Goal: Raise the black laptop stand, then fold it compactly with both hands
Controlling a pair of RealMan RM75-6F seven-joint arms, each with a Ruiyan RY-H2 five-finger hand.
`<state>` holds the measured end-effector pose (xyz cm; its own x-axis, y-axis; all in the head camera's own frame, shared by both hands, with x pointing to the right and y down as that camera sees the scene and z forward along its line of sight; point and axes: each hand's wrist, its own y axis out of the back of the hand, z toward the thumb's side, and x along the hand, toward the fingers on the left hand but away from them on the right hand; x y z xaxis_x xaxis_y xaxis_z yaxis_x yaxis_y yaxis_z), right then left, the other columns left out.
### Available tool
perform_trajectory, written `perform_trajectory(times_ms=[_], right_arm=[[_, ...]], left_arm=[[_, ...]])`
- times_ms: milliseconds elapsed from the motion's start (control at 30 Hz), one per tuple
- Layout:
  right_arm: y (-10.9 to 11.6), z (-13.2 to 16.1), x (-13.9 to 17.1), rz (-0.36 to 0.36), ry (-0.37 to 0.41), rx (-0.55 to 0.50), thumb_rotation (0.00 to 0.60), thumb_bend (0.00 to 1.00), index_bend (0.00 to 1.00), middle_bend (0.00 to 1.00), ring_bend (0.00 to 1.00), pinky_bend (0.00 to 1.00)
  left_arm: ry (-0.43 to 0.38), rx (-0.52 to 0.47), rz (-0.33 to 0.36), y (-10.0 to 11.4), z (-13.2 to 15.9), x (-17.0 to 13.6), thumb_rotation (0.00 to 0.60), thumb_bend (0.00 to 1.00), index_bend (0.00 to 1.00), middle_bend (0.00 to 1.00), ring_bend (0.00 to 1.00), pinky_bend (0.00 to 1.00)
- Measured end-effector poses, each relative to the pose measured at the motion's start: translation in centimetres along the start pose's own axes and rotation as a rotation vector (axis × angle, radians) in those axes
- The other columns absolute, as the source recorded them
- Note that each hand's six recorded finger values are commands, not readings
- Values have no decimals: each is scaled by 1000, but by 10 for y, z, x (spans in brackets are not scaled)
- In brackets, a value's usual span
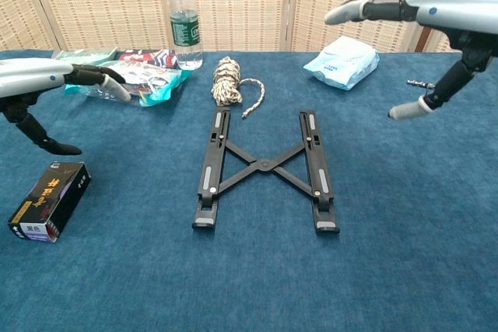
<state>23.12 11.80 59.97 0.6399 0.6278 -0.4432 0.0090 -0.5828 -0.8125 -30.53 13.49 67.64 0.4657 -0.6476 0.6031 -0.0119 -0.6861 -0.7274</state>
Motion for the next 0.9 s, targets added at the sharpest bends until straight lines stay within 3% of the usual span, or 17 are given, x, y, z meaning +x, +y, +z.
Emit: perform_trajectory(times_ms=[367,900], right_arm=[[-37,0,3,48,-19,184,600,39,0,0,0,0],[-87,1,-23,67,-96,254,600,27,0,0,0,0]], left_arm=[[9,7,-34,-17,17,51,600,175,105,70,60,0],[47,-48,-34,-31,36,100,600,175,73,62,60,0]])
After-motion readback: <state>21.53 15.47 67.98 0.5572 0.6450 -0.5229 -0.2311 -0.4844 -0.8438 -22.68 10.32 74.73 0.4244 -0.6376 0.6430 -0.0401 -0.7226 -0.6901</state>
